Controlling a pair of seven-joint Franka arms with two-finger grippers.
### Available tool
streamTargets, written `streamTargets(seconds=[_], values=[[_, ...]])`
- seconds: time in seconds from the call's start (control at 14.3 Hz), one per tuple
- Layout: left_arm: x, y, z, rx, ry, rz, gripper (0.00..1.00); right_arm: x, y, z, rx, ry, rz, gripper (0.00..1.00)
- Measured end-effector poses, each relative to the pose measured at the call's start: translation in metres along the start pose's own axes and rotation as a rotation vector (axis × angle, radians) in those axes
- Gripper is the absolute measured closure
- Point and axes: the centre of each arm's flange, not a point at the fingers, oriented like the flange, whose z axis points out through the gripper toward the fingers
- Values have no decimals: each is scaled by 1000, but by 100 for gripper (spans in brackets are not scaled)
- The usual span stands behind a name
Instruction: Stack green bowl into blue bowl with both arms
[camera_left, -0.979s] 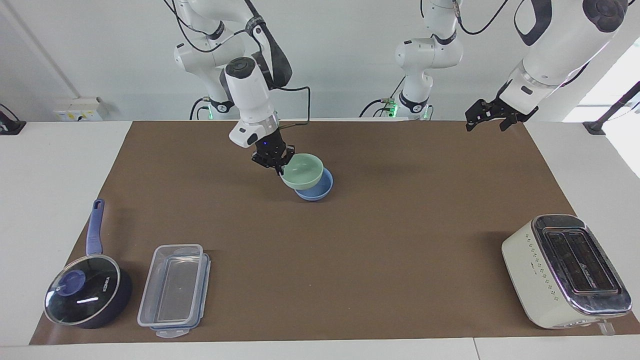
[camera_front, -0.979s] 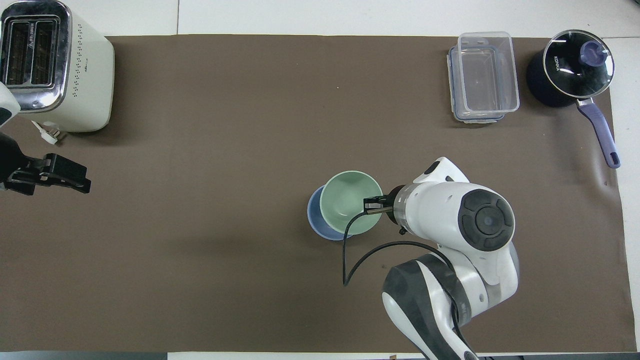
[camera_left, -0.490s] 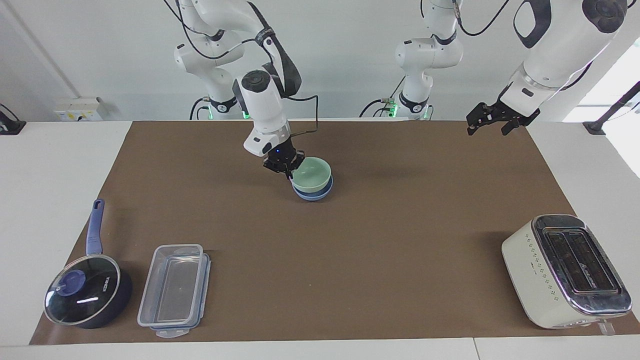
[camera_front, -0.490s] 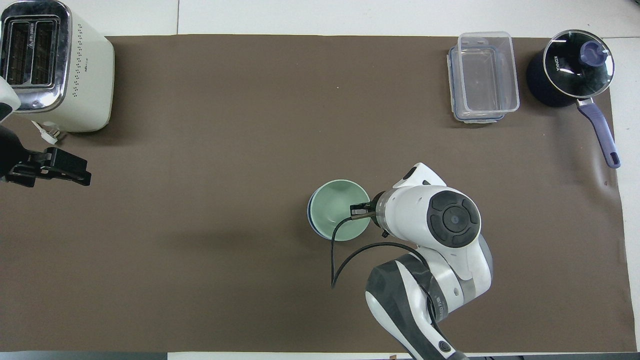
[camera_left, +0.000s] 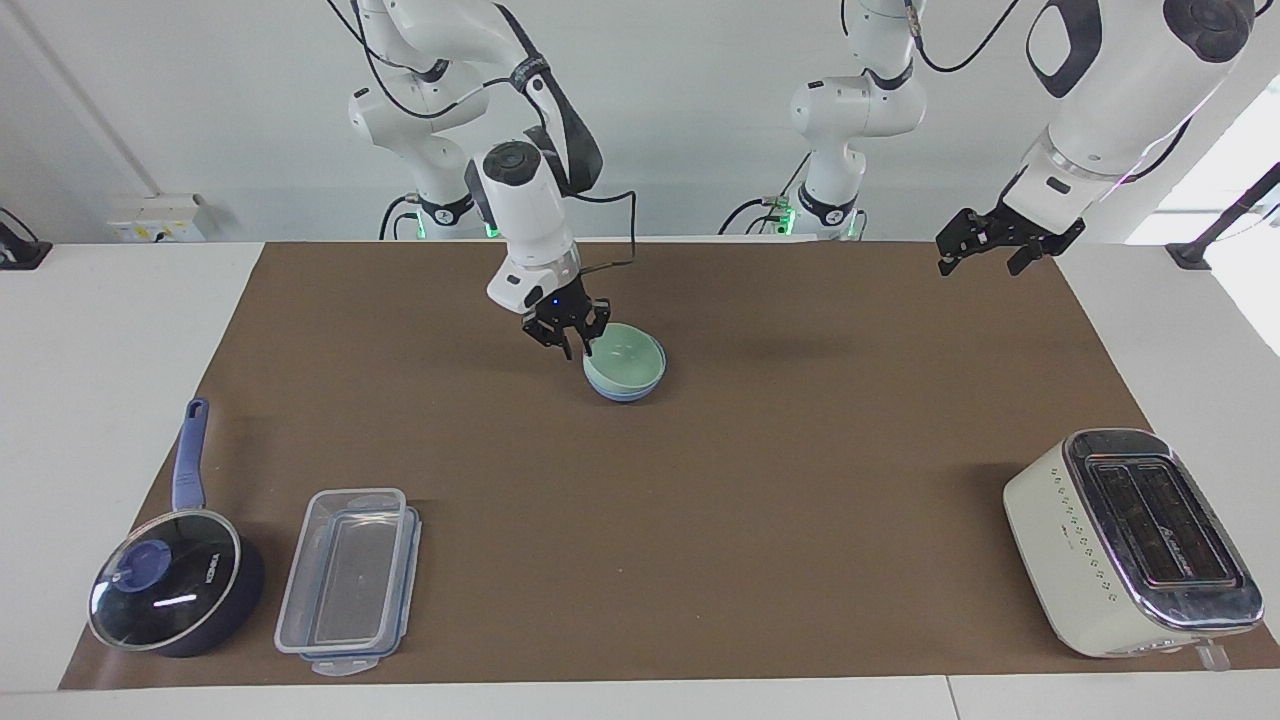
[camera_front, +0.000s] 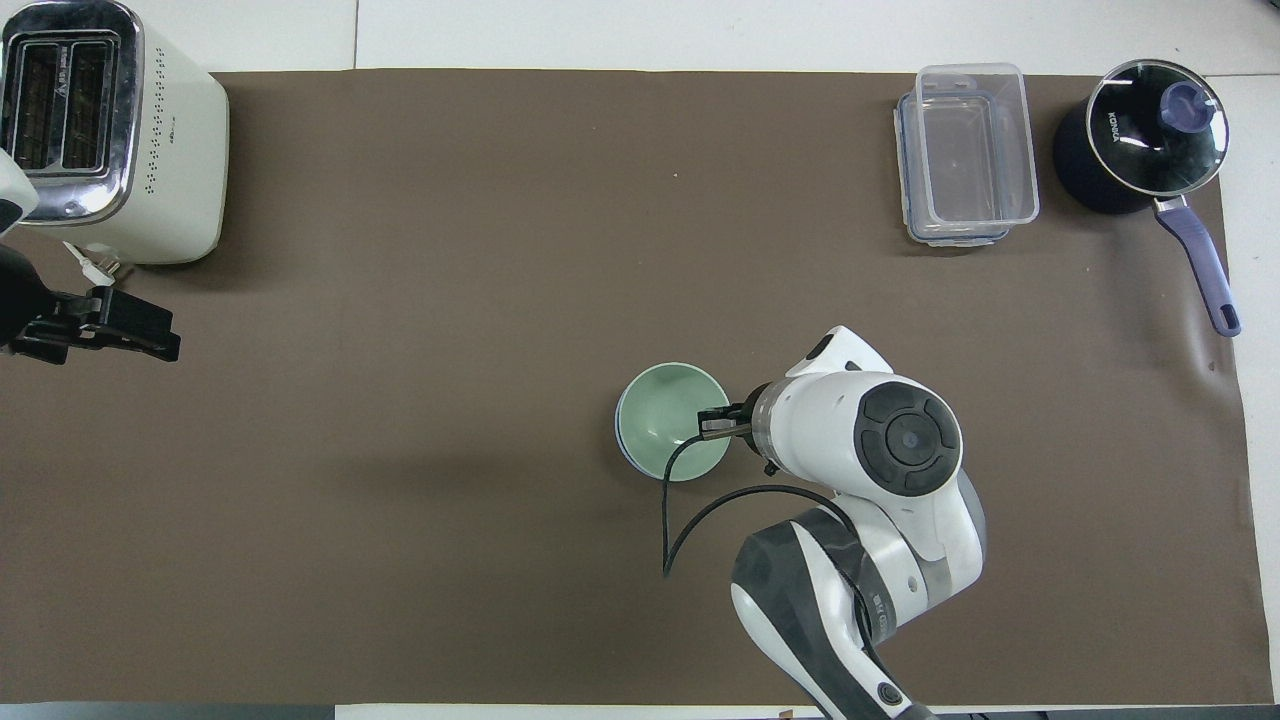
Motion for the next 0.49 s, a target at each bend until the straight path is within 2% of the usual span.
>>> streamTargets(seconds=[0.21,0.35,0.49], values=[[0,0,0,0,2,1,0,5,4,-17,7,18,10,21],[1,0,0,0,4,1,0,12,28,-42,3,20,57,1],[1,0,0,1,5,0,0,17,71,-71,-8,12,109,0]])
